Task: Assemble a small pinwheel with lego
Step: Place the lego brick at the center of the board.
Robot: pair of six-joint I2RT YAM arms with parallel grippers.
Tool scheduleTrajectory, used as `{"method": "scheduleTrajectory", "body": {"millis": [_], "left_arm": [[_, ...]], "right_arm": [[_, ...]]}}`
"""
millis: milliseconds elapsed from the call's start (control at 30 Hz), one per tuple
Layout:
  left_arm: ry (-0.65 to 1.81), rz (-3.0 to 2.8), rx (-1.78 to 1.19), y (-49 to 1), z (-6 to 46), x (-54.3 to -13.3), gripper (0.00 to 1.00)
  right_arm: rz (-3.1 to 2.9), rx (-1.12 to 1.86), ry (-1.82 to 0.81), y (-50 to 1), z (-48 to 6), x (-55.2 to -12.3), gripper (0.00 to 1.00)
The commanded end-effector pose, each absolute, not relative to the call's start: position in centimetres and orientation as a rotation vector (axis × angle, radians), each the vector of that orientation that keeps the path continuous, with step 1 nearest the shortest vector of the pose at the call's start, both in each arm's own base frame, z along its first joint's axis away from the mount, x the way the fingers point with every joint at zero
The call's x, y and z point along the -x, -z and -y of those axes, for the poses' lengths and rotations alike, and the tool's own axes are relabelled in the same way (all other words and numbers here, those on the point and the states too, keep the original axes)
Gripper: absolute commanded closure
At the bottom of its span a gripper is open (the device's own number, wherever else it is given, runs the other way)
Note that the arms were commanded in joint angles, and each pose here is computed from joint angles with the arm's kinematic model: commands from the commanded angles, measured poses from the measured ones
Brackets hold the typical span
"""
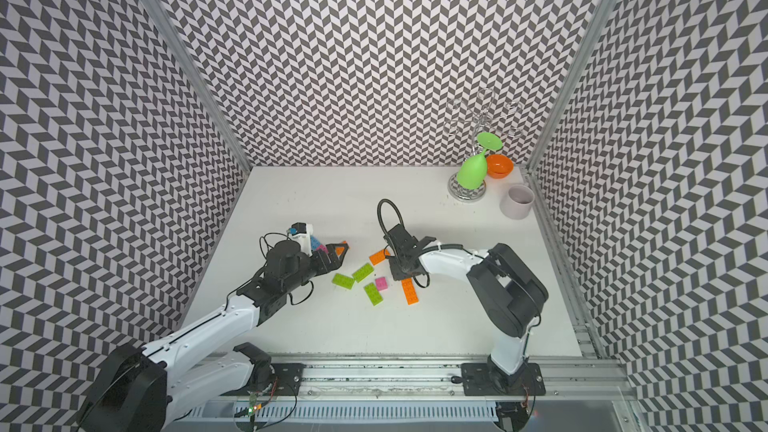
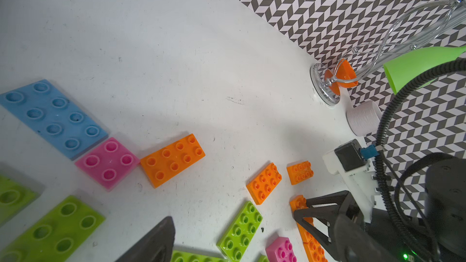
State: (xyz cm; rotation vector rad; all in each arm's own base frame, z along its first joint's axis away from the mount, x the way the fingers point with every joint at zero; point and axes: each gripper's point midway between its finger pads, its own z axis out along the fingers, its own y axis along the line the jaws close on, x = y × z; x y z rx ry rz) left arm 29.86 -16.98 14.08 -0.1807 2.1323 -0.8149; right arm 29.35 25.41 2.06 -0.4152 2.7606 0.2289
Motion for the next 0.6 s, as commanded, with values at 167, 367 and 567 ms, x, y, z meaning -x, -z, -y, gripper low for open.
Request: {"method": "scheduleTrajectory", "body": {"millis": [167,367,567], "left_arm": [[0.823,-2.129,0.173,-14.2,16.9,-29.6,0.02],[0.818,-2.119,0.179,-15.2,16.2,-28.7,0.01],[0.83,-2.1,0.206,-16.7,14.9,-27.3,0.01]], "right_arm": [[-2.868,0.44,-0.134,0.0,-23.7,-26.9,0.54],[-2.801,0.392,-0.146,-2.2,-24.3,-29.5,0.44],[-2.614,0.305,-0.211,-8.3,-24.8,-32.1,0.39]]}}
